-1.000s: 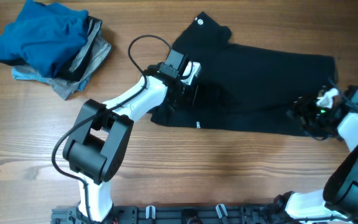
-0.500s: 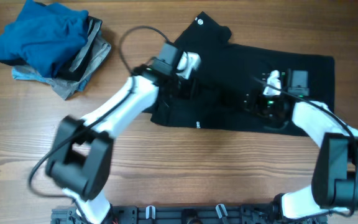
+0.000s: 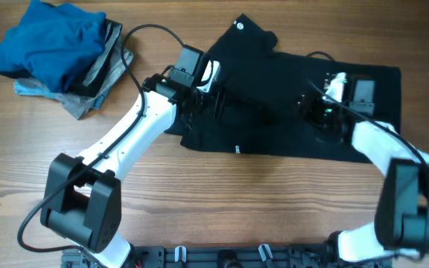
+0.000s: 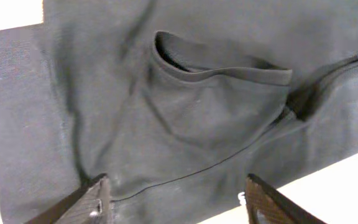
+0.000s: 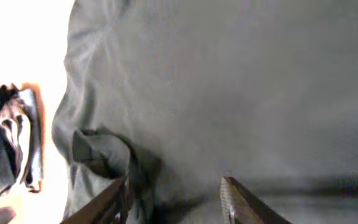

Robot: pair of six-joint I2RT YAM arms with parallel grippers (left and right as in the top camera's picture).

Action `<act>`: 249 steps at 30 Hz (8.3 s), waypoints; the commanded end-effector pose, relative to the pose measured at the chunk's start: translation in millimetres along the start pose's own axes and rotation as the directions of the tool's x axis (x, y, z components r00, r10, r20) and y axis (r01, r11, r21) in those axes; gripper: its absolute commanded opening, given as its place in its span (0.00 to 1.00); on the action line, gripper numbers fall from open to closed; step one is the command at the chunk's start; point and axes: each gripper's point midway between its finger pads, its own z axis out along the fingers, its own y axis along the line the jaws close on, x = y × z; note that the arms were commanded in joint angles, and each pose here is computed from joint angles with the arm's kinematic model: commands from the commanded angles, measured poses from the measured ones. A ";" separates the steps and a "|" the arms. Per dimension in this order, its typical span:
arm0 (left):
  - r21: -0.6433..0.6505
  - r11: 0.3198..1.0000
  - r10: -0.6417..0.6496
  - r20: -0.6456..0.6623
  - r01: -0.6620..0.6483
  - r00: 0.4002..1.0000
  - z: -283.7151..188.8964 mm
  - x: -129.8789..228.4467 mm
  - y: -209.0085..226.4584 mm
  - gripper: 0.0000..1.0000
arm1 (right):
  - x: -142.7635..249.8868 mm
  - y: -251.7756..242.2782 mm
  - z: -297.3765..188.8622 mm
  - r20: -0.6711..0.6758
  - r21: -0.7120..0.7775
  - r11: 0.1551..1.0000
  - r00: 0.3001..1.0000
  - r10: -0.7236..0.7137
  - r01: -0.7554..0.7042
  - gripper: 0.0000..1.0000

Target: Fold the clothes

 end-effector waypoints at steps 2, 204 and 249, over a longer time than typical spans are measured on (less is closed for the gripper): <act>-0.046 0.999 -0.003 0.019 0.004 1.000 -1.5 -6.2 12.5 0.77 | -19.1 12.5 -62.8 0.091 0.007 0.994 0.990 -0.110 0.110 0.54; -0.028 0.993 0.121 0.263 -0.117 0.957 9.8 -136.5 69.9 0.04 | -142.9 -121.9 -53.2 0.252 0.403 0.913 0.952 -0.174 0.061 0.04; -0.243 0.970 -0.085 -0.350 -0.003 0.933 -34.5 23.3 110.4 0.04 | -33.3 -146.1 -130.7 0.087 0.610 0.751 0.963 0.254 -0.253 0.04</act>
